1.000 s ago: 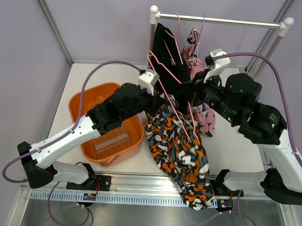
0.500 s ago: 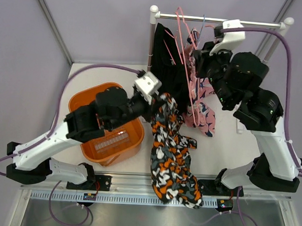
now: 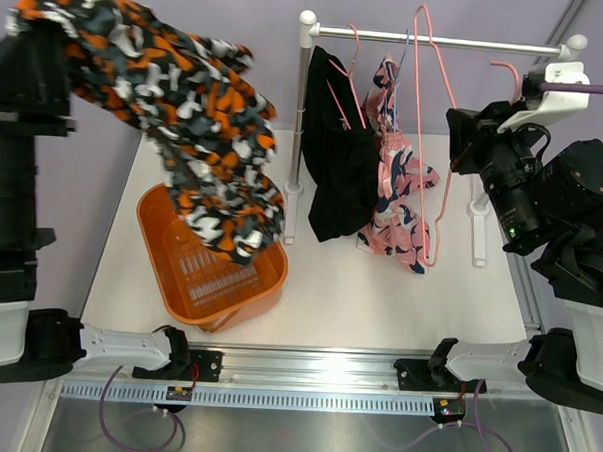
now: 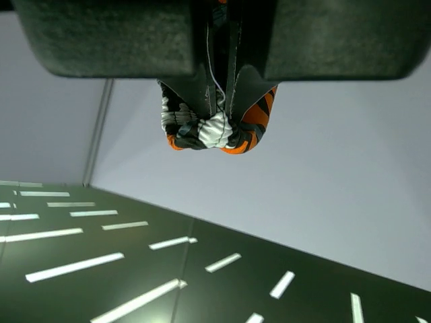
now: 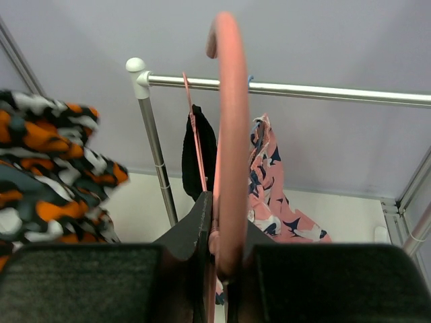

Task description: Remove the shorts from the hanger

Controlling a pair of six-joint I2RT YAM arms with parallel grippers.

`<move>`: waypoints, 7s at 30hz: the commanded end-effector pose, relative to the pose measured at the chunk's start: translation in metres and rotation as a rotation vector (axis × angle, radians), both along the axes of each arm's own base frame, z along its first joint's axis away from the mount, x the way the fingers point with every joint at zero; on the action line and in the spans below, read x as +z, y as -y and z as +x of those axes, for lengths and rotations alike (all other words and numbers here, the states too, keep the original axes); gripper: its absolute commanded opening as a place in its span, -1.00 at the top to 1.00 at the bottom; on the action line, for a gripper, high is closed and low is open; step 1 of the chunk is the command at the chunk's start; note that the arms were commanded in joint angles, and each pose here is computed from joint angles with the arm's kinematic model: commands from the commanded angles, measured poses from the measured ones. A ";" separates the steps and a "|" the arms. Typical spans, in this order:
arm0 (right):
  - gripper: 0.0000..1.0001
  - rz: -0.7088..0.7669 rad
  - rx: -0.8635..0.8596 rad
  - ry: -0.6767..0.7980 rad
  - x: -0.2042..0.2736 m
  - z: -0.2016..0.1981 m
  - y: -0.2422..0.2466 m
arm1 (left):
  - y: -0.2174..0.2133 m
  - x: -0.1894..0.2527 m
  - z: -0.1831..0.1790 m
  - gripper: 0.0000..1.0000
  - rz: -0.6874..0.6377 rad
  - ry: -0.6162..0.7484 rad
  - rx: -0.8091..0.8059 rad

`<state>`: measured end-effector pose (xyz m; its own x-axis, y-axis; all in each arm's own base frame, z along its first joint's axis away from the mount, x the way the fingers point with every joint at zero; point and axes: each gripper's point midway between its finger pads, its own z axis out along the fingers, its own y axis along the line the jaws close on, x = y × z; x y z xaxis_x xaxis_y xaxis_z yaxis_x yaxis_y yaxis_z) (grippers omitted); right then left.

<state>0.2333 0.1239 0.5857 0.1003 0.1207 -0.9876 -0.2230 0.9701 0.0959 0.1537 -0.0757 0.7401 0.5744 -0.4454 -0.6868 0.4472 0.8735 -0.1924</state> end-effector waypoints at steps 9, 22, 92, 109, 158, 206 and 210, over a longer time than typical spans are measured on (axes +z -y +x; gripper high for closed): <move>1.00 0.013 -0.032 -0.018 -0.010 -0.008 0.016 | 0.098 -0.092 0.034 1.00 0.313 -0.096 -0.049; 1.00 0.002 -0.044 -0.048 -0.028 -0.012 0.024 | 0.150 -0.228 0.095 1.00 0.471 -0.453 -0.201; 1.00 0.023 -0.023 -0.316 -0.095 0.156 0.097 | 0.026 -0.426 0.074 -0.98 0.053 -0.939 -0.248; 1.00 -0.018 -0.017 -0.260 -0.085 0.200 0.105 | 0.026 -0.464 0.067 -0.98 0.153 -0.978 -0.212; -0.27 0.175 -0.376 -0.325 -0.104 0.195 0.157 | 0.022 -0.465 0.064 -0.98 0.168 -0.975 -0.184; -0.04 0.012 -0.183 -0.164 -0.120 0.257 -0.023 | 0.000 -0.474 0.047 -0.98 0.242 -0.956 -0.068; 0.03 0.002 -0.194 -0.167 -0.123 0.262 -0.023 | 0.000 -0.473 0.046 -0.98 0.241 -0.951 -0.066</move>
